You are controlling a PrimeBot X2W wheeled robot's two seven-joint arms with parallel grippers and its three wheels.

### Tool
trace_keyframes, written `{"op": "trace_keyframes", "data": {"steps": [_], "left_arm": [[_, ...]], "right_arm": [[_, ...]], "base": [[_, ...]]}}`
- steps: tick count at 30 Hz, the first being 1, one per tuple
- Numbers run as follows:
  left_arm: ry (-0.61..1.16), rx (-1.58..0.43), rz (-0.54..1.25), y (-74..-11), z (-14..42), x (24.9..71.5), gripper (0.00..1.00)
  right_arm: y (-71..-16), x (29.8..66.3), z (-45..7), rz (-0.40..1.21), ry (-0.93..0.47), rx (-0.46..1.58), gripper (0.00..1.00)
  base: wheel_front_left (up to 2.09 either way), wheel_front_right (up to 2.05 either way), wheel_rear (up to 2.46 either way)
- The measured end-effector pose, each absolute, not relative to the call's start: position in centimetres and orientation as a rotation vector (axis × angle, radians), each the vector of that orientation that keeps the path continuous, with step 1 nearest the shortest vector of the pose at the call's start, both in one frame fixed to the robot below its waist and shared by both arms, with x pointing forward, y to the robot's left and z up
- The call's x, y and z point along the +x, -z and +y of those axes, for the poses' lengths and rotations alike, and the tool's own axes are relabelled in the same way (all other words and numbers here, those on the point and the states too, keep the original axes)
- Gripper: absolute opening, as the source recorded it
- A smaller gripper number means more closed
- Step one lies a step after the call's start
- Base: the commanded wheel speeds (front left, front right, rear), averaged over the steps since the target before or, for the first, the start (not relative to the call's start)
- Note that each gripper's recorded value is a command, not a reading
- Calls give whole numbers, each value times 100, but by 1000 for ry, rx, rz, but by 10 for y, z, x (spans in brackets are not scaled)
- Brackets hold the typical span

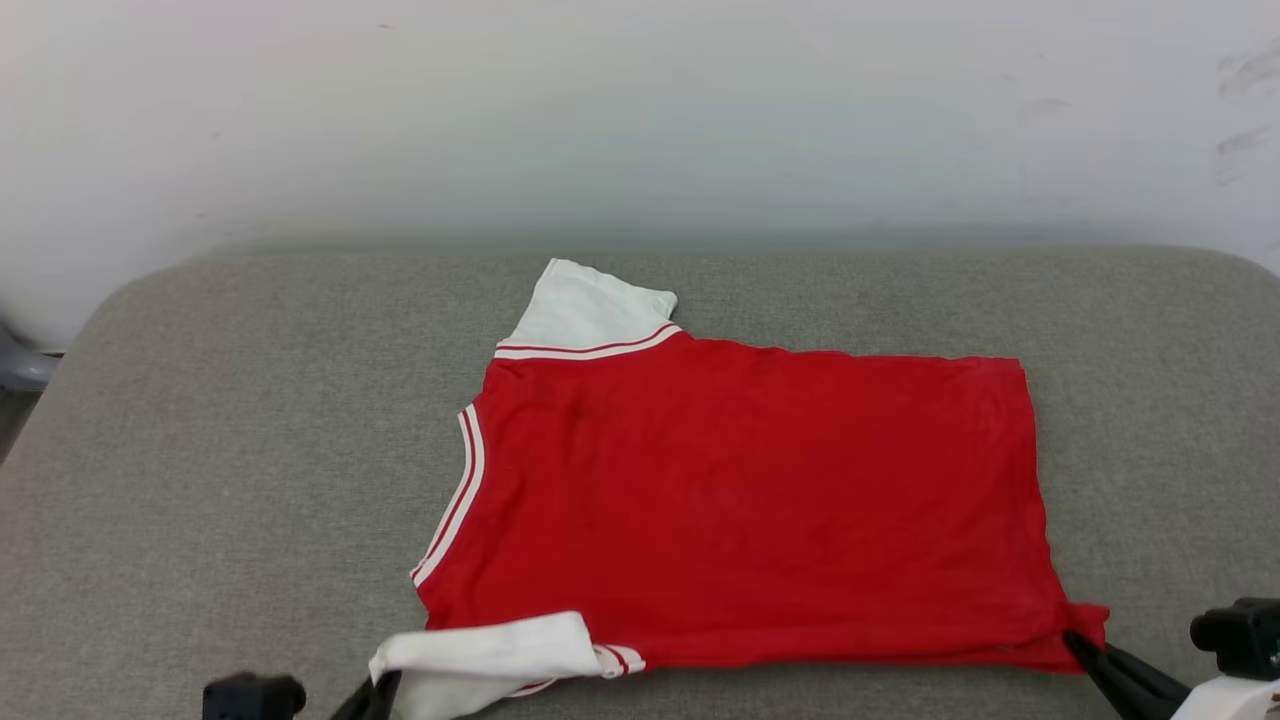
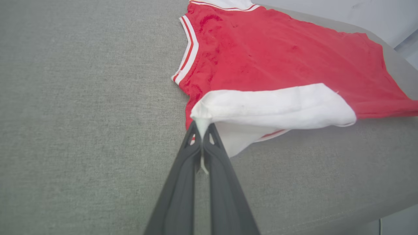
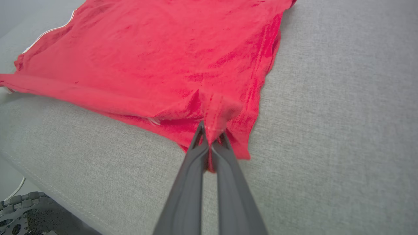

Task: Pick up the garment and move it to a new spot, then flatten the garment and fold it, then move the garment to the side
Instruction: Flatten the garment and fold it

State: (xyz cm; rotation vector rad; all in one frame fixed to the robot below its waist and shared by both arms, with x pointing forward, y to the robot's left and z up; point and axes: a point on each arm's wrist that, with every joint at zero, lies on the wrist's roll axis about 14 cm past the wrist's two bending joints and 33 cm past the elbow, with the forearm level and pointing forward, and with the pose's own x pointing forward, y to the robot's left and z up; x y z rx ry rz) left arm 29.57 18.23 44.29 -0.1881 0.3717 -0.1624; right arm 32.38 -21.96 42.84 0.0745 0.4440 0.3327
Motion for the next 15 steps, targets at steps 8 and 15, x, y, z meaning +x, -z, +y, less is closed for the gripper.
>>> {"op": "trace_keyframes", "data": {"steps": [8, 15], "left_arm": [[271, -96, 283, -472, 168, 352, 0], [336, -24, 252, -485, 159, 408, 0]], "right_arm": [[-438, 340, -215, 436, -325, 74, 0], [-442, 364, -210, 443, -327, 69, 0]], "base": [[0, 0, 0], [0, 0, 0]]}}
